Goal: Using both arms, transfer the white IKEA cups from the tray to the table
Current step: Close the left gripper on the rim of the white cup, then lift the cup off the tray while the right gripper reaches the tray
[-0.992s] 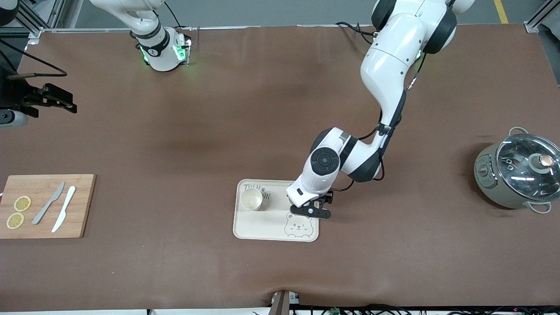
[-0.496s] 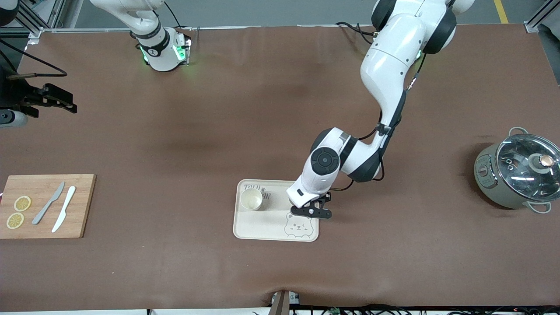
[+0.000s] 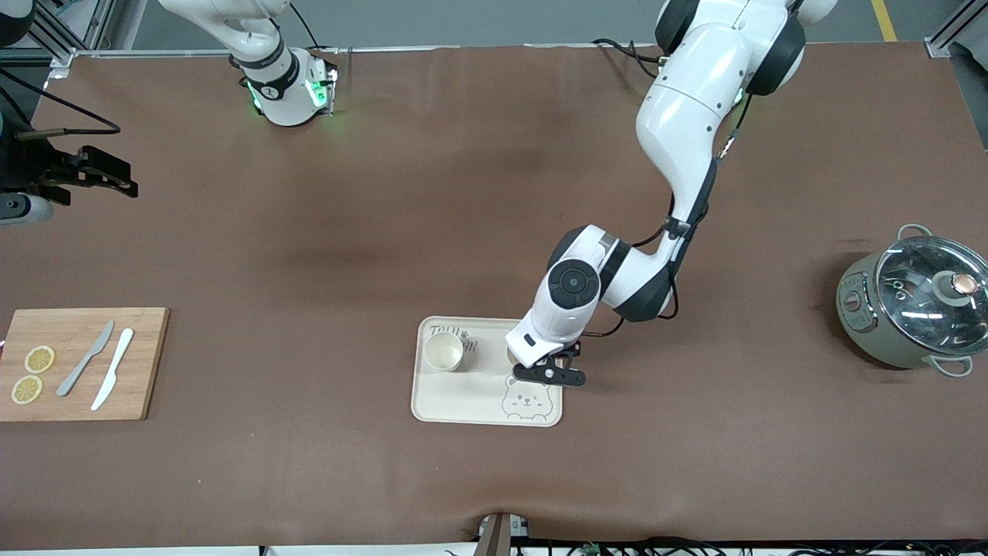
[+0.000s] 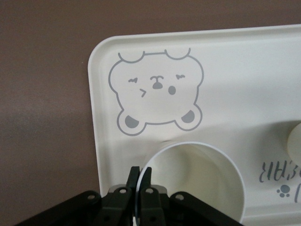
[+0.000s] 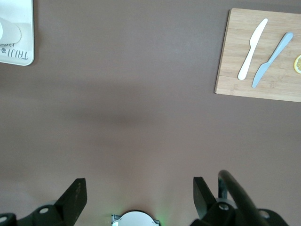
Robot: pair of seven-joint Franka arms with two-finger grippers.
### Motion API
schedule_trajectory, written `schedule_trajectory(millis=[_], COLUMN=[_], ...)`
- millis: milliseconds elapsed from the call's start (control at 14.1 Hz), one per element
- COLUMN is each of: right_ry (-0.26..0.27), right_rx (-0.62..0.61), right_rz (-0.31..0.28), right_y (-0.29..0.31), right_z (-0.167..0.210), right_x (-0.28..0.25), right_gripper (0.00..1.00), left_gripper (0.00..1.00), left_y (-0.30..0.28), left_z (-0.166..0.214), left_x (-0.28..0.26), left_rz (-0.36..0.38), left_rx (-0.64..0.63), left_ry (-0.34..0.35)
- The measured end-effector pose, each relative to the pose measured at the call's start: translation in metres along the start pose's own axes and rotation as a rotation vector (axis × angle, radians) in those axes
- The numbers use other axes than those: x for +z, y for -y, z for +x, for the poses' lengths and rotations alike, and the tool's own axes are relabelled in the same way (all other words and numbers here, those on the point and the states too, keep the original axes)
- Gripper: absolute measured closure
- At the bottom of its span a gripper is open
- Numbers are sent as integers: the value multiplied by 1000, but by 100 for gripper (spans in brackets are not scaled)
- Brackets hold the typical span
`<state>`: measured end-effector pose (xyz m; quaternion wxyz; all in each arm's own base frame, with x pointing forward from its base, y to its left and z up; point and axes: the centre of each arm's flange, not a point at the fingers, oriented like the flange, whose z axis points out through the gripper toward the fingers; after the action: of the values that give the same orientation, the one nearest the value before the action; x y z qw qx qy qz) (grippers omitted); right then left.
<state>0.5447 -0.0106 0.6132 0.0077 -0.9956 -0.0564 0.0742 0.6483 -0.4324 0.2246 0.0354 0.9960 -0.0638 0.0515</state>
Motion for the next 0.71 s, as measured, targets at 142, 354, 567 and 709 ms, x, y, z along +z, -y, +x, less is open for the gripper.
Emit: schedule_trajectory(millis=[142, 354, 567, 709], right_ry=[7, 13, 18, 33], right_rx=[0, -2, -5, -19], right_rz=[1, 3, 16, 31], right_y=[0, 0, 1, 9], right_z=[3, 5, 10, 18], right_x=[4, 7, 12, 21], right_gripper=[0, 0, 0, 0], left_gripper=[96, 96, 96, 96], left_y=[3, 5, 6, 20], left_z=[5, 8, 4, -3], left_x=[-7, -28, -60, -80], left_rz=[-3, -4, -6, -1], left_rx=[-6, -11, -10, -5], left_ry=[-10, -13, -12, 1])
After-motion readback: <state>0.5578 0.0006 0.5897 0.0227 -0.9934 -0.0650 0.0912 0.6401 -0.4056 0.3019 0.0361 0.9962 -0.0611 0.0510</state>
